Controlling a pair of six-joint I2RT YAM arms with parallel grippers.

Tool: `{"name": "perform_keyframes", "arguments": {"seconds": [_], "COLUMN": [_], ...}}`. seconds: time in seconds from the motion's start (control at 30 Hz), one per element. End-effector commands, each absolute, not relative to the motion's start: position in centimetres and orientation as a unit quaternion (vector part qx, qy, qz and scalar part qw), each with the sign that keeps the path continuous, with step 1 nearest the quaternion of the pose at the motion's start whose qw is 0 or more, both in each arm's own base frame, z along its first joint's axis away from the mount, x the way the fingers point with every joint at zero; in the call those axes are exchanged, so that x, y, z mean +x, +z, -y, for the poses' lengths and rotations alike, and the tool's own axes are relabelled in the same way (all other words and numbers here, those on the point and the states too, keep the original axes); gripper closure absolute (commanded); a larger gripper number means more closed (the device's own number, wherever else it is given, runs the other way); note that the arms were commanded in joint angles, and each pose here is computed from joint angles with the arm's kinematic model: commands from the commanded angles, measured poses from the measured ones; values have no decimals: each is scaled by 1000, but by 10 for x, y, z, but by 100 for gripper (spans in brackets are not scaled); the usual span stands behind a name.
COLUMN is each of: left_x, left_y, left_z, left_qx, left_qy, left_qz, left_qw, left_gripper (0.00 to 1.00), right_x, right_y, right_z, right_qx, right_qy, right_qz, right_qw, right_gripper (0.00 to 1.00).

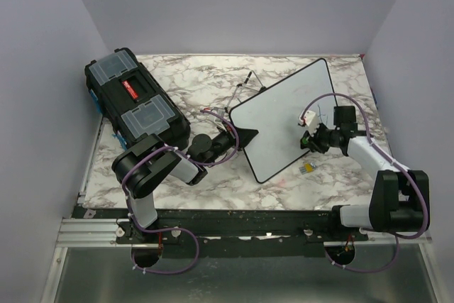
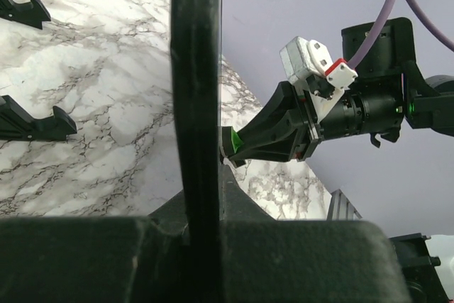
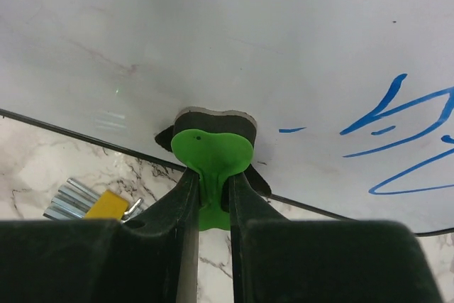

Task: Erase the whiteboard
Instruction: Erase the whiteboard at the center of the board.

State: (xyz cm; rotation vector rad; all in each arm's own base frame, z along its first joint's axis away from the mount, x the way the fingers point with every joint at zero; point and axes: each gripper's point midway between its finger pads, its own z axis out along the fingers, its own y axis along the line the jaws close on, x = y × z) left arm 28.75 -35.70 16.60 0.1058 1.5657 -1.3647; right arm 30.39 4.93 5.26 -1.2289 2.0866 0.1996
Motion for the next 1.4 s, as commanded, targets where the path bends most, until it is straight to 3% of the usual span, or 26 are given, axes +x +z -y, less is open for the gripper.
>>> {"name": "perform_keyframes", "arguments": {"seconds": [0.0, 0.17, 0.37, 0.5, 0.67, 0.8, 1.0, 1.2, 1.37], "left_x": [265, 264, 264, 264, 264, 265, 265, 264, 264], "left_y": [228, 227, 226, 227, 228, 229, 229, 228, 227], "left_z": [366, 366, 368, 368, 370, 371, 372, 372, 372], "left_qx": [83, 84, 86, 86, 88, 87, 86, 88, 89], "left_qy": [-637, -636, -637, -638, -641, -643, -644, -645, -645], "left_qz": [-557, -557, -558, -558, -556, -555, -555, -556, -556], "left_qw": [527, 527, 524, 524, 522, 520, 519, 517, 516], "left_gripper": [100, 100, 100, 100, 100, 100, 100, 100, 100], "right_x": [308, 354, 367, 344, 277, 262, 316, 372, 373], "right_y": [60, 104, 102, 78, 47, 44, 93, 133, 107], "right_z": [-59, -43, -15, -27, -67, -80, -83, -54, -26], "right_qx": [-446, -370, -340, -378, -478, -502, -442, -349, -344], "right_qy": [107, 59, 10, 51, 186, 211, 188, 86, 19], "right_qz": [-815, -820, -833, -831, -792, -774, -779, -799, -830], "right_qw": [355, 433, 436, 404, 331, 323, 403, 482, 439], "right_gripper": [99, 99, 99, 99, 99, 99, 99, 99, 99]}}
